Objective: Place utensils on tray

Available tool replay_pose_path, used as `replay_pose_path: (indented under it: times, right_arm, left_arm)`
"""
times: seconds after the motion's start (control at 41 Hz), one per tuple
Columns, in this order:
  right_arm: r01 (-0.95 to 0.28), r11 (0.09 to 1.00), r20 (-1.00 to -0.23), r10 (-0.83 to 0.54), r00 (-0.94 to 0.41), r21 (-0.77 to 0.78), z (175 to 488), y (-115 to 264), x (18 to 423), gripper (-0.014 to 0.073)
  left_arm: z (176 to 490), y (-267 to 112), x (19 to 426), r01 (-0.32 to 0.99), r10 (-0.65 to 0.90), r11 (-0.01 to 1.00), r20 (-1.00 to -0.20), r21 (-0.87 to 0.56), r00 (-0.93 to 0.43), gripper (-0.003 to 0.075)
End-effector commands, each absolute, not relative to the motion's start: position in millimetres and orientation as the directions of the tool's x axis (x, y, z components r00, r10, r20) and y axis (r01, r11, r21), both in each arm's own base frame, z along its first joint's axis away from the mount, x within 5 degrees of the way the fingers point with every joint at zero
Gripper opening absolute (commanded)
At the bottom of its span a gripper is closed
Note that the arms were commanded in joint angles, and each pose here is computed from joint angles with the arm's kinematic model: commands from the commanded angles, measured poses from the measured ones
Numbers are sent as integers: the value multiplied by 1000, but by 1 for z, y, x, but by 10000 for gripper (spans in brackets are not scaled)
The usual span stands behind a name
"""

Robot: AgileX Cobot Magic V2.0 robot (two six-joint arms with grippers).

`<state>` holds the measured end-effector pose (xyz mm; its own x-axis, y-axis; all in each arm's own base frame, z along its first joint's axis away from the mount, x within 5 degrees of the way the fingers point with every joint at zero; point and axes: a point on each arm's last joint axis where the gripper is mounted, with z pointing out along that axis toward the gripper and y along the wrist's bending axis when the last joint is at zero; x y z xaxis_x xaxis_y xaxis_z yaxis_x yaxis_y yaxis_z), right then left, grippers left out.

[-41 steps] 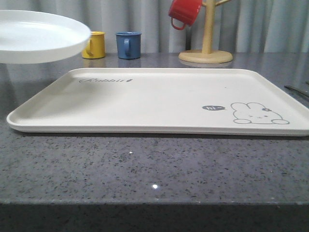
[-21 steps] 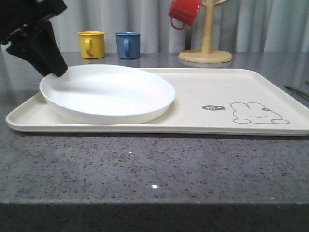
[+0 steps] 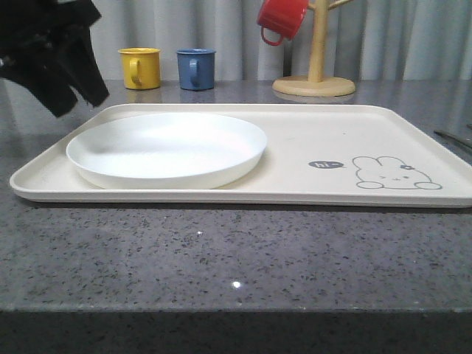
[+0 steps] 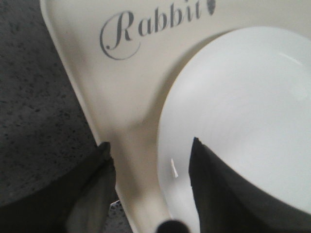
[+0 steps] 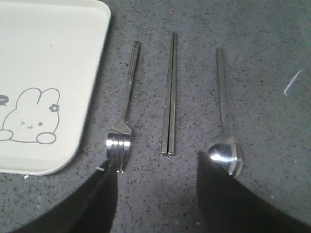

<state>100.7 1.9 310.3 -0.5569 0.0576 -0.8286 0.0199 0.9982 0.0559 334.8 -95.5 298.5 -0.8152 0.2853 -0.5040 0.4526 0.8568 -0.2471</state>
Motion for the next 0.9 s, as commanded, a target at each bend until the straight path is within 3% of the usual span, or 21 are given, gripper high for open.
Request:
replay_pose_path:
  times: [0.0,0.195,0.341,0.877]
  right_arm:
    - [19,999,-876,45,-480,41,325,1,105,402]
    - [19,999,-876,45,-480,41,325,1,105,402]
    - [19,999,-876,45,-480,41,325,1,105,402]
    - [19,999,-876,45,-480,41,325,1,105,402]
  left_arm:
    - [358,-99,308,500,257,840,-656,-211,-709,355]
    - [387,-131,249,663,441,746,-700,-62,-562,355]
    - [394,-139,203,668,510,742,-699,62,-502,355]
    - [394,-55,70,631,284,774,-921,55,-267,355]
